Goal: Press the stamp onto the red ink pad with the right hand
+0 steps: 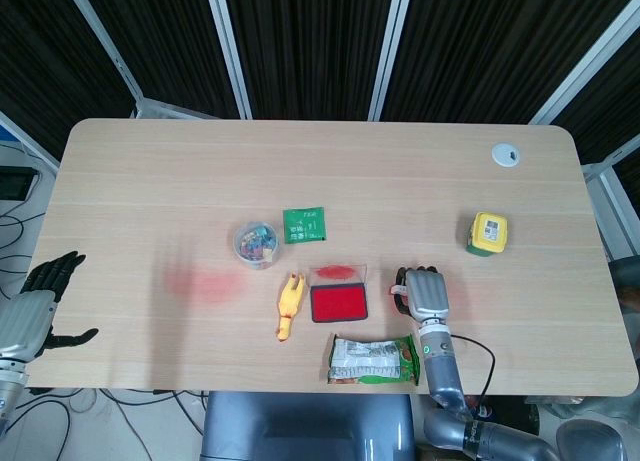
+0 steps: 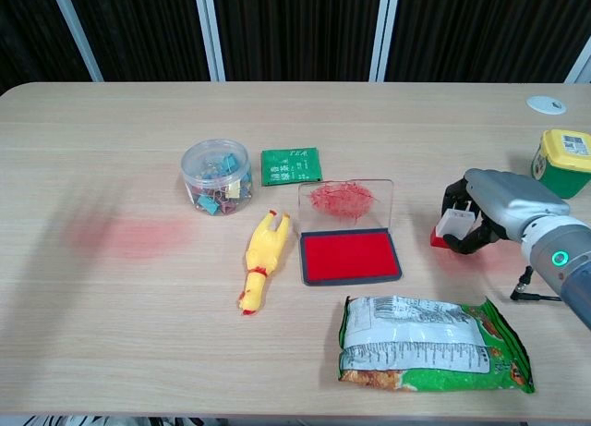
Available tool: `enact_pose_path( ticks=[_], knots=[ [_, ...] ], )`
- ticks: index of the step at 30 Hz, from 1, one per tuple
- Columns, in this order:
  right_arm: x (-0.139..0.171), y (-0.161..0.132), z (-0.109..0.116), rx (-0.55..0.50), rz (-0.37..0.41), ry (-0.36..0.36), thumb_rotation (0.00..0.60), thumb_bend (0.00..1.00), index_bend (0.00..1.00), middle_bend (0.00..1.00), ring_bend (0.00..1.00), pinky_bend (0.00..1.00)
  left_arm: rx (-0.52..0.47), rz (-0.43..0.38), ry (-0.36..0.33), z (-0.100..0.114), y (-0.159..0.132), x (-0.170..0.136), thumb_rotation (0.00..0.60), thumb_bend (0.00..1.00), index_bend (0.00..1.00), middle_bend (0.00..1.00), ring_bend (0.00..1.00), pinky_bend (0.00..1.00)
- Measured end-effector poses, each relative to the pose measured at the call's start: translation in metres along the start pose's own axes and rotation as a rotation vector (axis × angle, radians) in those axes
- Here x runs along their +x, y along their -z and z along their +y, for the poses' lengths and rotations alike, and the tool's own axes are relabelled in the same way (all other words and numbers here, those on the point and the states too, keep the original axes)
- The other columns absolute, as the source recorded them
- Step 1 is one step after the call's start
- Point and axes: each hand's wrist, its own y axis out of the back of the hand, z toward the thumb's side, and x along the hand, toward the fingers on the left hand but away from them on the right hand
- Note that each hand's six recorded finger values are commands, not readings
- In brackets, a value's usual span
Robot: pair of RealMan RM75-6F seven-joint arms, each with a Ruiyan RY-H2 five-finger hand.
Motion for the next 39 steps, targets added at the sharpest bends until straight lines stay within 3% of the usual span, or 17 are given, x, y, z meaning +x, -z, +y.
enact_pose_path(
  ticks=[39],
  knots=[
    [-0.0002,-0.0015,-0.0021,0.024,-0.014,-0.029,0.600,0.39,0.56,0.40,0.32,0.29,0.008,0.003,0.000,0.0003,0.0001,0.0001,0.600,0.00,0.00,0.00,0.00,0.00]
  ],
)
